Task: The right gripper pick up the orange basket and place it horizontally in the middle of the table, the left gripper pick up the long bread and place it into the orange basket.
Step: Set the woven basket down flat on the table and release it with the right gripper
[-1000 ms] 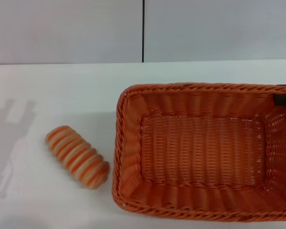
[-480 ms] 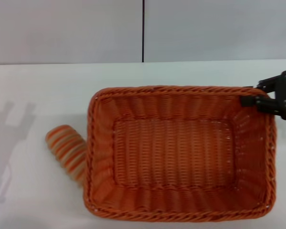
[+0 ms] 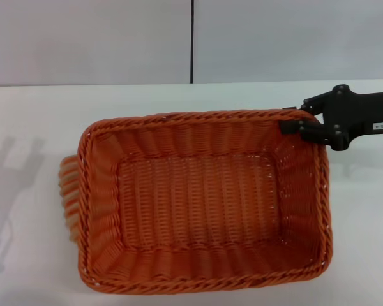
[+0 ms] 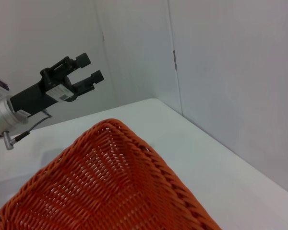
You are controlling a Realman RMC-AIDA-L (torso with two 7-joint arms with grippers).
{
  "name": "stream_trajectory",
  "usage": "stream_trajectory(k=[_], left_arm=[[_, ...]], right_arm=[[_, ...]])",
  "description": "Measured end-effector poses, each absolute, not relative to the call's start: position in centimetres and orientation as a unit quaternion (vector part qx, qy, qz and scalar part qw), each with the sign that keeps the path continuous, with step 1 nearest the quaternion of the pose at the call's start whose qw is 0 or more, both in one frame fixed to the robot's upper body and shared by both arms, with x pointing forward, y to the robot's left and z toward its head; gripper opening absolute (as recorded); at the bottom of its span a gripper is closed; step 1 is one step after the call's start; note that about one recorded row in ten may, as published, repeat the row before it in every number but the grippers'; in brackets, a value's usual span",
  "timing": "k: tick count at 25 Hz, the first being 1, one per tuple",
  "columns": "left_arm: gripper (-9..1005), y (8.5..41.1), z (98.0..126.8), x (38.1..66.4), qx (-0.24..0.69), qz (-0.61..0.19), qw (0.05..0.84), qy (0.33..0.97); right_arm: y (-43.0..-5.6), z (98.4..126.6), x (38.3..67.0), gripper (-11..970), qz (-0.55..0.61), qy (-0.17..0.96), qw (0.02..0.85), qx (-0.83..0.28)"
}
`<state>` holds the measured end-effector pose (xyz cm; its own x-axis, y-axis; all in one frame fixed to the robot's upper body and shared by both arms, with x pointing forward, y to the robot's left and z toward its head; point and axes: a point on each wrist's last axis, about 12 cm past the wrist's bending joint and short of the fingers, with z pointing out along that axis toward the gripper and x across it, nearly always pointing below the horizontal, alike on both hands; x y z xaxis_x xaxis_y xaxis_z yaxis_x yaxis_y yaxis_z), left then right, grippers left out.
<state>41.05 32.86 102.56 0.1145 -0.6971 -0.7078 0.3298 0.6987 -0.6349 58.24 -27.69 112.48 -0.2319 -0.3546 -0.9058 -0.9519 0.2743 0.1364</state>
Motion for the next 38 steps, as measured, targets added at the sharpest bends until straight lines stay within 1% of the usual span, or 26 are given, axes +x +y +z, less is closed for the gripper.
stream_trajectory(k=[4,7,10,11,12,16,24,33,38], left_arm=[[813,32.9,102.6,41.1,-0.162,-0.352,0.728,0.565],[813,33.0,102.6,41.0,-0.163,-0.350,0.729,0.566],[813,33.1,102.5,40.9,-0.164,-0.349,0.728,0.566],[813,33.2,102.5,40.9,-0.165,-0.347,0.728,0.568],[814,33.2,102.5,40.9,-0.165,-0.347,0.728,0.568],[814,33.1,102.5,41.1,-0.164,-0.347,0.728,0.567],[814,32.9,102.7,42.0,-0.159,-0.351,0.726,0.569],[813,33.0,102.7,41.8,-0.161,-0.351,0.727,0.568],[813,32.9,102.7,42.0,-0.160,-0.352,0.727,0.568]], right_arm=[[-27.5,112.4,58.2,172,0.377,0.690,0.400,-0.472],[-28.1,112.2,57.5,173,0.387,0.691,0.402,-0.459],[-30.1,112.0,56.4,173,0.394,0.698,0.409,-0.436],[-31.4,112.1,55.6,173,0.400,0.700,0.415,-0.422],[-31.4,112.1,55.6,173,0.400,0.700,0.415,-0.422],[-33.4,112.2,54.4,174,0.402,0.705,0.421,-0.405],[-33.5,112.0,54.4,173,0.399,0.709,0.422,-0.401],[-33.0,112.0,54.9,174,0.393,0.710,0.421,-0.405],[-32.0,111.9,55.4,173,0.394,0.707,0.418,-0.413]])
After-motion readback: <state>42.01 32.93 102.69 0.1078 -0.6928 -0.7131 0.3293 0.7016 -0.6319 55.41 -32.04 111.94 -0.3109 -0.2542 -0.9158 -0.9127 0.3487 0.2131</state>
